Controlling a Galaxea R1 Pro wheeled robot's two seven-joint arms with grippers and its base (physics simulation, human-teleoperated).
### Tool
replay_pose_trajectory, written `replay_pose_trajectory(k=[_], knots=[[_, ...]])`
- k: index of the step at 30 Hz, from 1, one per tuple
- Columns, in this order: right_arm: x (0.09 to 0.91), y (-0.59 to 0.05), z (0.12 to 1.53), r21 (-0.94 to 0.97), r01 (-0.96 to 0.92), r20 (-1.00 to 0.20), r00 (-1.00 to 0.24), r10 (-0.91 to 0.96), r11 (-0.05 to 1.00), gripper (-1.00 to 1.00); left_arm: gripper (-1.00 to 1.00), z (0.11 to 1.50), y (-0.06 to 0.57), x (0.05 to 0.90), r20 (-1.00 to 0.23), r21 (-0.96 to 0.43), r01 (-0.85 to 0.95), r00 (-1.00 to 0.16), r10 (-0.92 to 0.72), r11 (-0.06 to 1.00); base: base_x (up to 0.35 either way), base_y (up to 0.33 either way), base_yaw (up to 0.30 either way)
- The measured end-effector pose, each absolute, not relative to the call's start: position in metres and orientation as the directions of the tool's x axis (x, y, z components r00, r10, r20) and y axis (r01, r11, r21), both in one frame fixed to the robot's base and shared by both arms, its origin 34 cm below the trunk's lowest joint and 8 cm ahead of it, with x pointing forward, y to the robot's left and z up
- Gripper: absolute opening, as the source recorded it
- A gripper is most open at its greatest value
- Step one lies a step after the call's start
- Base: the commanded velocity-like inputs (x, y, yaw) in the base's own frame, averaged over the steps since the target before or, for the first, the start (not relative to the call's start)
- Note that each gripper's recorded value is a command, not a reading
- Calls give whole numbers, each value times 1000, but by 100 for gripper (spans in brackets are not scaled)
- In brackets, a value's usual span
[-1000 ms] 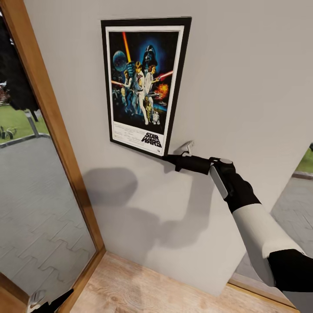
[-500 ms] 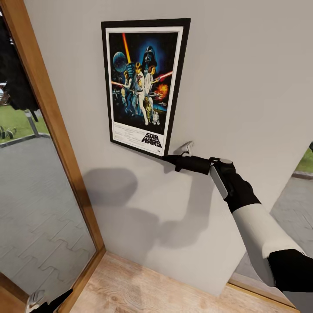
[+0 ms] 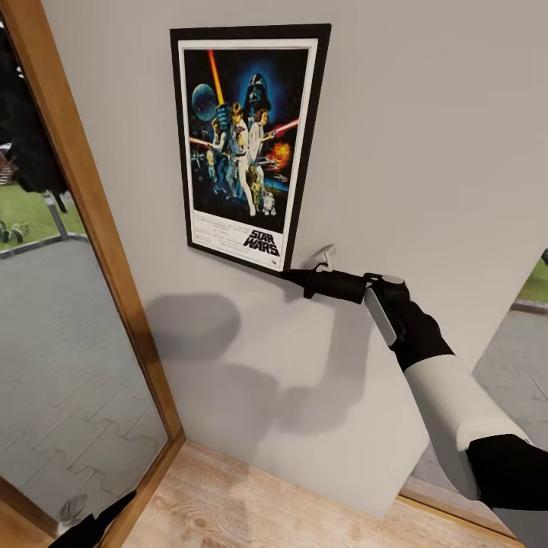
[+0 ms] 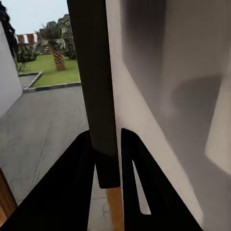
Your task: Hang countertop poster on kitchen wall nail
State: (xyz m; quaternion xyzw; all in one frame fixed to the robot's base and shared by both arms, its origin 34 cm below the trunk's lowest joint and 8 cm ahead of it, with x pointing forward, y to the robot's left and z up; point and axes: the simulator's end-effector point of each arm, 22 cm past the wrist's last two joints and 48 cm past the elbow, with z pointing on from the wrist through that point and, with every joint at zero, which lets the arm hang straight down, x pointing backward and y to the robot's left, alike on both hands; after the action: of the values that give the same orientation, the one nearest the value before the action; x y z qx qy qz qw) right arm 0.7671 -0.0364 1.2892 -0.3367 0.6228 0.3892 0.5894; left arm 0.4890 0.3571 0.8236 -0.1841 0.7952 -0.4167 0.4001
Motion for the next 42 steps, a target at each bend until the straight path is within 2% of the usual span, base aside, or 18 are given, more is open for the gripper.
replay_pose_trajectory(k=[14, 24, 25, 26, 28, 32, 33, 34, 42], knots=[[767, -36, 1289, 88, -878, -996, -79, 39, 470, -100, 100, 824, 357, 489, -483, -810, 41, -612, -626, 585, 0, 0, 0], [766, -35, 1293, 146, -878, -989, -128, 71, 456, -100, 100, 838, 356, 509, -487, -832, 55, -549, -679, 553, 0, 0, 0], [726, -38, 1271, 70, -943, -988, -112, -110, 326, -100, 100, 840, 359, 512, -488, -835, 52, -530, -693, 548, 0, 0, 0], [739, -80, 1266, 96, -928, -987, -136, -89, 360, -100, 100, 841, 359, 512, -488, -835, 53, -529, -694, 548, 0, 0, 0], [737, -34, 1264, 78, -937, -990, -114, -86, 341, -100, 100, 841, 359, 512, -488, -835, 53, -529, -694, 547, 0, 0, 0], [737, -36, 1264, 90, -936, -988, -128, -92, 341, -100, 100, 841, 359, 512, -488, -836, 53, -528, -695, 547, 0, 0, 0], [737, -36, 1264, 88, -936, -988, -126, -92, 341, 100, 100, 841, 359, 512, -488, -835, 53, -528, -695, 547, 0, 0, 0], [765, -37, 1290, 163, -877, -987, -149, 66, 452, 100, 100, 841, 359, 512, -488, -835, 52, -529, -695, 547, 0, 0, 0], [766, -36, 1291, 175, -874, -984, -158, 76, 453, 100, 100, 841, 359, 512, -488, -835, 52, -528, -695, 547, 0, 0, 0]])
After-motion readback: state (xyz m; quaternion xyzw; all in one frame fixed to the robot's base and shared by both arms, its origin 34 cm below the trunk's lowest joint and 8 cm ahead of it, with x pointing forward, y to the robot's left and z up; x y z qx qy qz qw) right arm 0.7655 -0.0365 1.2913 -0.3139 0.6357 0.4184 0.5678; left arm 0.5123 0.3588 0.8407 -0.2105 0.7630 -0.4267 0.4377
